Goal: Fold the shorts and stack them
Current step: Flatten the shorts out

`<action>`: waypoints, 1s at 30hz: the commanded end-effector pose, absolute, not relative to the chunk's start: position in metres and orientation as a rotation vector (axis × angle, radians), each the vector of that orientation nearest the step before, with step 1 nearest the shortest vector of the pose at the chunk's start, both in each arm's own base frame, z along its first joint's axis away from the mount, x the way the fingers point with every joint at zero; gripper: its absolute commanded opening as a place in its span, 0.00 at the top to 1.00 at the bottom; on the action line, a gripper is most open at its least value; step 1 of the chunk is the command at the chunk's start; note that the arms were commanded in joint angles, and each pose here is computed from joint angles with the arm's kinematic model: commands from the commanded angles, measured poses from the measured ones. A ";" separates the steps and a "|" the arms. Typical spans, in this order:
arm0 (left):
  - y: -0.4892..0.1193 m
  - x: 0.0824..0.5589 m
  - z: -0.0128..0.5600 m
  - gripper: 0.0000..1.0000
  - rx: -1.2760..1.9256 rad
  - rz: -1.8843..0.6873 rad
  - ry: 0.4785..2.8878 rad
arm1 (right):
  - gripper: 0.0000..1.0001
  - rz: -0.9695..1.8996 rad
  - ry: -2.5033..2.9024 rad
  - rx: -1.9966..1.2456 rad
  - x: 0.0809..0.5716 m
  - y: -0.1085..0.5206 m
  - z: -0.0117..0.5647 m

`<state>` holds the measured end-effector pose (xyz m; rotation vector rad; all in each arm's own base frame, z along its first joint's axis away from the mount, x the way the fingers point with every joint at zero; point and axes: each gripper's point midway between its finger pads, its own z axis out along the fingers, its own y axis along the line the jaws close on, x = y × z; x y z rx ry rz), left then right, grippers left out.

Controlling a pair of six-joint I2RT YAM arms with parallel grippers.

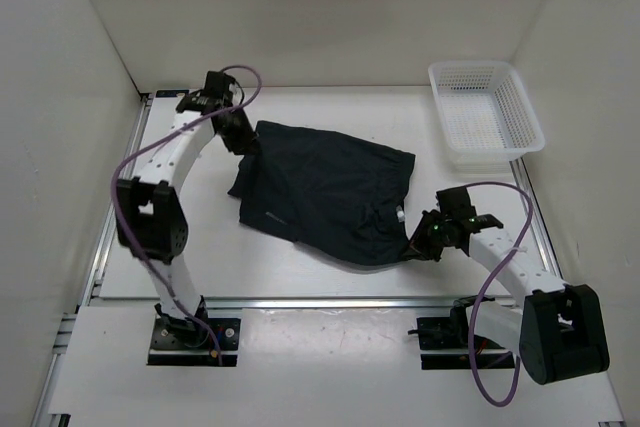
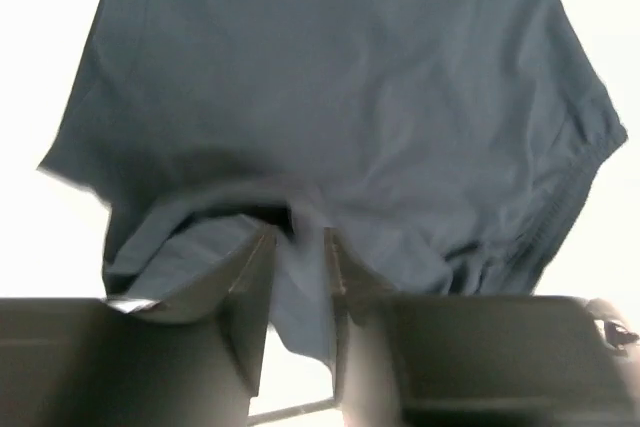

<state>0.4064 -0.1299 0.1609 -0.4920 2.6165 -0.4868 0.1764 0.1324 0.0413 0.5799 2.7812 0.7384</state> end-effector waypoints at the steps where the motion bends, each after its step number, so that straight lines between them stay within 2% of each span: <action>1: -0.125 0.403 0.138 0.60 -0.517 -0.391 2.767 | 0.91 0.767 2.701 0.524 0.201 0.137 0.066; 2: -0.123 0.404 0.138 0.47 -0.519 -0.379 2.765 | 0.91 0.756 2.699 0.527 0.202 0.136 0.065; 3: -0.117 0.399 0.134 0.42 -0.527 -0.339 2.761 | 0.91 0.755 2.699 0.527 0.202 0.136 0.065; 4: -0.115 0.398 0.136 0.32 -0.525 -0.331 2.739 | 0.91 0.751 2.709 0.532 0.201 0.136 0.063; 5: -0.112 0.393 0.147 0.30 -0.522 -0.325 2.712 | 0.91 0.754 2.714 0.520 0.200 0.137 0.063; 6: -0.108 0.385 0.143 0.16 -0.544 -0.302 2.722 | 0.91 0.754 2.714 0.520 0.201 0.138 0.062; 9: -0.100 0.372 0.145 0.17 -0.542 -0.240 2.702 | 0.91 0.747 2.724 0.512 0.200 0.137 0.057; 10: -0.097 0.368 0.144 0.32 -0.546 -0.220 2.702 | 0.91 0.744 2.733 0.516 0.197 0.137 0.054; 12: -0.105 0.361 0.135 0.53 -0.499 -0.219 2.722 | 0.91 0.742 2.746 0.507 0.194 0.138 0.049; 13: -0.109 0.357 0.133 0.59 -0.494 -0.246 2.739 | 0.91 0.743 2.745 0.507 0.194 0.138 0.047; 15: -0.123 0.349 0.112 0.45 -0.448 -0.278 2.815 | 0.91 0.743 2.745 0.507 0.194 0.138 0.047; 17: -0.136 0.340 0.099 0.25 -0.411 -0.336 2.872 | 0.91 0.751 2.755 0.508 0.193 0.139 0.046; 18: -0.138 0.337 0.088 0.23 -0.403 -0.326 2.898 | 0.91 0.751 2.755 0.508 0.193 0.139 0.046; 22: -0.154 0.326 0.068 0.21 -0.393 -0.427 2.949 | 0.91 0.751 2.755 0.508 0.193 0.139 0.046; 26: -0.169 0.322 0.056 0.22 -0.374 -0.421 2.985 | 0.91 0.747 2.764 0.512 0.192 0.139 0.044; 30: -0.174 0.324 0.050 0.32 -0.386 -0.389 2.987 | 0.91 0.744 2.773 0.516 0.191 0.139 0.042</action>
